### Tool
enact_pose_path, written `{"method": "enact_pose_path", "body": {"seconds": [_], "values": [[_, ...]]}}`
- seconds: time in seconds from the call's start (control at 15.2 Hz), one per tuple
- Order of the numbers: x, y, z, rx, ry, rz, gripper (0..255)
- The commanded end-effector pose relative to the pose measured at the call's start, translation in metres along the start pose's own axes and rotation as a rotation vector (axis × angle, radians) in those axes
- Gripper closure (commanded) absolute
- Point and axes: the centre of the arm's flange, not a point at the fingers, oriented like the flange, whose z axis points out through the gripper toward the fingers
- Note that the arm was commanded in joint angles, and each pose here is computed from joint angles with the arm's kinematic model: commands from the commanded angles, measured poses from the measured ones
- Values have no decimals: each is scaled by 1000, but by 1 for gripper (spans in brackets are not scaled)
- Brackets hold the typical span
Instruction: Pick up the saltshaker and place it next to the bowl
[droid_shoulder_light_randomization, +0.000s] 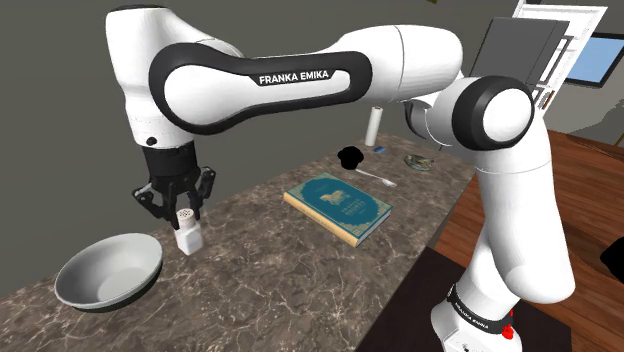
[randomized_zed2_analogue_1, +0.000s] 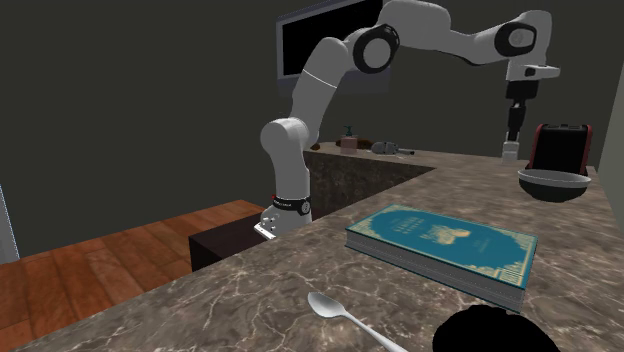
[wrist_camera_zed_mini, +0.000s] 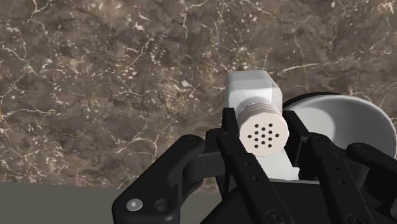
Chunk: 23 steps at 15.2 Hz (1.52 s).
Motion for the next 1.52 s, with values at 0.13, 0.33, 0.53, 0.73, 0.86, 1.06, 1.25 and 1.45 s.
{"method": "enact_pose_path", "body": {"seconds": [0.13, 0.33, 0.53, 0.73, 0.86, 1.06, 1.25, 1.45], "values": [[-1, -1, 22, 0, 0, 0, 255], [0, 0, 37, 0, 0, 0, 255], [0, 0, 53, 0, 0, 0, 255], [0, 0, 69, 0, 0, 0, 255], [0, 0, 80, 0, 0, 0, 255], [0, 0, 96, 0, 0, 0, 255], [1, 0, 113, 0, 0, 0, 255], [1, 0, 113, 0, 0, 0, 255]]}}
